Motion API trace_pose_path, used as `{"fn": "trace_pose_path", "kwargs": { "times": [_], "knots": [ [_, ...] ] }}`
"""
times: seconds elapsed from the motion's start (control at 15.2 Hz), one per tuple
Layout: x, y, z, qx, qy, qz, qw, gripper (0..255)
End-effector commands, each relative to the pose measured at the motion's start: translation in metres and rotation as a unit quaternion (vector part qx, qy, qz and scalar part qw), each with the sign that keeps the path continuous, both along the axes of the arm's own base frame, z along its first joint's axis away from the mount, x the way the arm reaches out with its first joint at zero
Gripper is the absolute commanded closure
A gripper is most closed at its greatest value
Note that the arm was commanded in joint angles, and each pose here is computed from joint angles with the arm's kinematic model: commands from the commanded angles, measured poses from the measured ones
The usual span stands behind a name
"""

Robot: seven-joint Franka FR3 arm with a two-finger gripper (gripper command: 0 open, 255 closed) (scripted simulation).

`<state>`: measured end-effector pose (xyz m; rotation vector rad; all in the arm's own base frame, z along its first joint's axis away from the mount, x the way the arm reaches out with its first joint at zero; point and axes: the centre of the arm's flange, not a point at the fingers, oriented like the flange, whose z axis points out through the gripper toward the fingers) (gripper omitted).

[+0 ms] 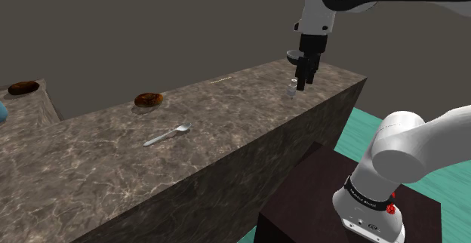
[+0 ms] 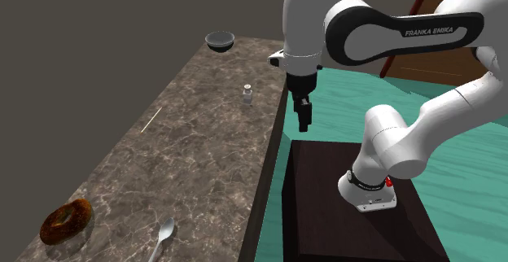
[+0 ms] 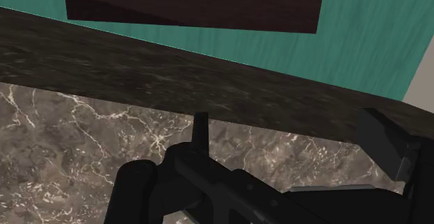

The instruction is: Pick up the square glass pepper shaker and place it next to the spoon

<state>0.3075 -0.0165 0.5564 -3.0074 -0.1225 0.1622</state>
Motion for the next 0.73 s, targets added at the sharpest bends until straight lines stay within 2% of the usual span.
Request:
{"fn": "trace_pose_path", "kwargs": {
  "times": [0.0, 0.66],
  "knots": [
    [0.0, 0.0, 0.0, 0.0, 0.0, 0.0, 1.0, 0],
    [0.051, -0.105, -0.052, -0.014, -0.003, 0.001, 0.9999, 0]
  ]
}}
